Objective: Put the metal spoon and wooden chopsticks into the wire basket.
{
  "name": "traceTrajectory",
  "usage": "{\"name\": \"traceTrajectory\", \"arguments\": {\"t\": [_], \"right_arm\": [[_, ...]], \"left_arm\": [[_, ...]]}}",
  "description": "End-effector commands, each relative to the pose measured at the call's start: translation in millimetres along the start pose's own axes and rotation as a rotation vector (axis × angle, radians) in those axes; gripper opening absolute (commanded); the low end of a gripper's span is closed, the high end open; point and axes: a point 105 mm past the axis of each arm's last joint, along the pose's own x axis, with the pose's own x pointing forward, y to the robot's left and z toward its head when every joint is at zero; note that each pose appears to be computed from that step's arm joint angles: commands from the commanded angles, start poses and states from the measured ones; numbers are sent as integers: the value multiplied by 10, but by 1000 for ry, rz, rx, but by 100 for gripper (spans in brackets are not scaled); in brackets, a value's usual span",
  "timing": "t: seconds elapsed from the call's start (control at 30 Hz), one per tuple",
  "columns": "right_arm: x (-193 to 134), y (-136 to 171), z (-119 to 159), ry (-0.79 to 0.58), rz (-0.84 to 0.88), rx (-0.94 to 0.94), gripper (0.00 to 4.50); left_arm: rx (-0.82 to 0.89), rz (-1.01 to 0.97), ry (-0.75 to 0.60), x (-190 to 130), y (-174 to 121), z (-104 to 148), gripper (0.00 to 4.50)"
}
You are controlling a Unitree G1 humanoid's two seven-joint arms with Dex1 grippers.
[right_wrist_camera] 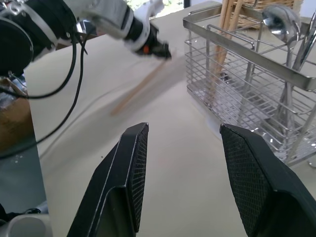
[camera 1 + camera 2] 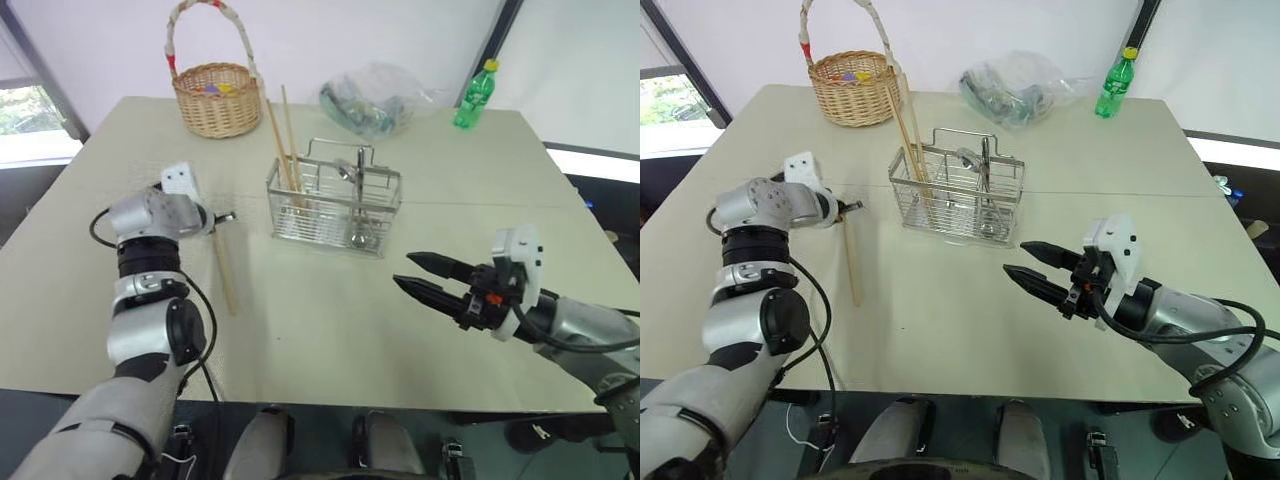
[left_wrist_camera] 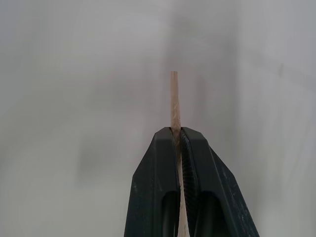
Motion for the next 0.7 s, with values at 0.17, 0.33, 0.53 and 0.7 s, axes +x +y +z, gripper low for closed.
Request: {"name": "traceTrajectory", "arguments": {"t": [0.17, 0.33, 0.53, 0.7], "right_arm": [[-31, -24, 176, -19, 19, -41, 237], [-19, -24, 188, -17, 23, -35, 237], [-25, 1, 173, -20, 10, -23, 237], [-52, 18, 163, -25, -16, -14, 237]], "left_arm": [[-303, -419, -672, -895, -401, 1667, 2], [-277, -559, -753, -1171, -698, 1861, 2], [-181, -696, -740, -1275, -1173, 1703, 2], [-74, -765, -699, -1241, -1521, 1425, 2]]}}
